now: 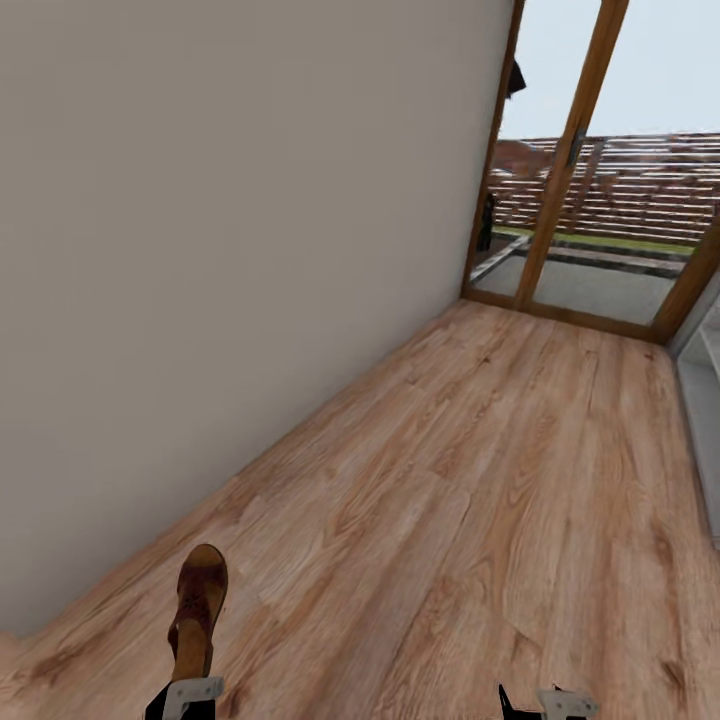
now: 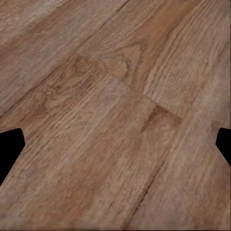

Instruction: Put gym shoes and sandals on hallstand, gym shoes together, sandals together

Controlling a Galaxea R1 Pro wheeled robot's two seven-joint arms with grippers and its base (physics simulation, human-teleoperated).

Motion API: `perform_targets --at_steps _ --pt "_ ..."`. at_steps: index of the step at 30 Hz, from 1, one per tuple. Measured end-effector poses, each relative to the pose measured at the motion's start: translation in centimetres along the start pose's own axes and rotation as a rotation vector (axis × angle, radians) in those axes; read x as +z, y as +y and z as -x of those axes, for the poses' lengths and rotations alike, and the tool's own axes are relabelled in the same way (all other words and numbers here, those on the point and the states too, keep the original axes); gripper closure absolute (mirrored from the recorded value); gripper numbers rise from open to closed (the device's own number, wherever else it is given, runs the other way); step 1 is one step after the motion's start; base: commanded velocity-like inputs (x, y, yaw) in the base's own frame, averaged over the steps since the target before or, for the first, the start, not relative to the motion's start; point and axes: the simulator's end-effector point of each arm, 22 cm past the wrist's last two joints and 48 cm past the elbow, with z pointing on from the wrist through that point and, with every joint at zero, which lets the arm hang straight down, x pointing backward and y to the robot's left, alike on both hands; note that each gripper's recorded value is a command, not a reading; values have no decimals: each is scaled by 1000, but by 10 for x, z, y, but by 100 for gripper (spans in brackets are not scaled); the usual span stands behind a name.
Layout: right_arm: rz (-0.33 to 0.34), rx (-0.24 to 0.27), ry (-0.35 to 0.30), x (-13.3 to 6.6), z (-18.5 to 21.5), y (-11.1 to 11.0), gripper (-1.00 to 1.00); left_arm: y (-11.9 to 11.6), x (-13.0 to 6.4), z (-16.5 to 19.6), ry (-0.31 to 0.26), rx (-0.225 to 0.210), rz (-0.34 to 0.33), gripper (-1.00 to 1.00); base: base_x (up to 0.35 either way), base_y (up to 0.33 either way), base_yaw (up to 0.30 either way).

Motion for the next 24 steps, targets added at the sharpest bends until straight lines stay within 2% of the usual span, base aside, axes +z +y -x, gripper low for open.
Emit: perform_targets --at_steps 24 --pt "1 -1 0 0 0 0 -100 -1 0 -1 1 -1 -2 100 0 0 -299"
